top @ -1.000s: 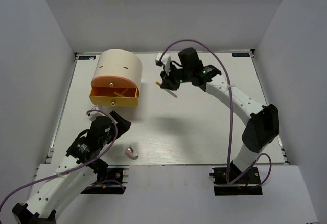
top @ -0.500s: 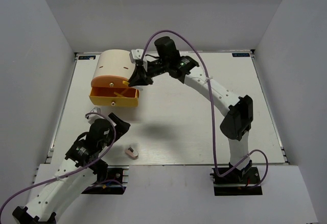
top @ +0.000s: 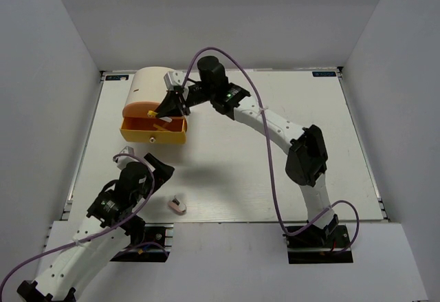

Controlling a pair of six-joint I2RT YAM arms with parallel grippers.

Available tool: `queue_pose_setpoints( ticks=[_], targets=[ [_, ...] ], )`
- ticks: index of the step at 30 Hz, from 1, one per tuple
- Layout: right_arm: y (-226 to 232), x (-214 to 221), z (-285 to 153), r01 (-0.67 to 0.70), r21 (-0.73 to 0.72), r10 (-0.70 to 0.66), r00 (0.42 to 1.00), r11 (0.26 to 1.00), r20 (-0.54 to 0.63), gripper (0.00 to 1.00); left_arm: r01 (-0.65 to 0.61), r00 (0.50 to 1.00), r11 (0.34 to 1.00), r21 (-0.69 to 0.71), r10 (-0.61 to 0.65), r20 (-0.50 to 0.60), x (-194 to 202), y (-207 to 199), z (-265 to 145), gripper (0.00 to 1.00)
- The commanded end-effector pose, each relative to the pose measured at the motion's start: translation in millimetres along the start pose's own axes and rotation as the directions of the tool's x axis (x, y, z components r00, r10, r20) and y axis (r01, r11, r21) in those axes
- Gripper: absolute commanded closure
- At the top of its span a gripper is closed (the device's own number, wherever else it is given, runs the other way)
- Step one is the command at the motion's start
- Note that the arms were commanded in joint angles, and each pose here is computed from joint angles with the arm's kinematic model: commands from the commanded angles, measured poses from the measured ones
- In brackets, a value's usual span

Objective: Sort the stationery into containers
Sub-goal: Place the stationery into the container

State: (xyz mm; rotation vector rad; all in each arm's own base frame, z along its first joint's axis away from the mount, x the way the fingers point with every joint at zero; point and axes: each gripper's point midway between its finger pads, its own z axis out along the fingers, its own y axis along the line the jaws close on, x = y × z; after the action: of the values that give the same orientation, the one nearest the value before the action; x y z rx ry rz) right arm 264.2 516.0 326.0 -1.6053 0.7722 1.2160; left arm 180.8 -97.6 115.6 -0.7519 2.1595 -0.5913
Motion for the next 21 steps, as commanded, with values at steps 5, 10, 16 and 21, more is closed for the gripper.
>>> queue_pose_setpoints(
  ticks=[5,10,16,21],
  targets=[
    [-14.7,32.0,10.7,-0.007,0.024,0.007,1.000,1.000,0.013,1.00,0.001,1.000,1.000,-0.020,-0.001,0.022,-5.9,2.6,-5.2,0.05],
    [-27.1,49.2,6.3,-0.013,0.119,0.019,0.999,0.993,-0.049,0.89,0.015,1.000,1.000,-0.012,-0.014,0.026,-6.7,1.2,-6.3,0.05],
    [-23.6,52.6,-2.7,0.000,0.143,0.011,0.997,0.990,-0.082,0.41,0.015,1.000,1.000,-0.009,-0.015,0.027,-7.7,-3.1,-2.1,0.05],
    [-19.5,29.1,-10.3,-0.001,0.144,0.010,0.998,0.990,-0.061,0.42,0.005,0.998,1.000,0.015,-0.006,0.063,-17.3,-16.6,4.5,0.08]
  ],
)
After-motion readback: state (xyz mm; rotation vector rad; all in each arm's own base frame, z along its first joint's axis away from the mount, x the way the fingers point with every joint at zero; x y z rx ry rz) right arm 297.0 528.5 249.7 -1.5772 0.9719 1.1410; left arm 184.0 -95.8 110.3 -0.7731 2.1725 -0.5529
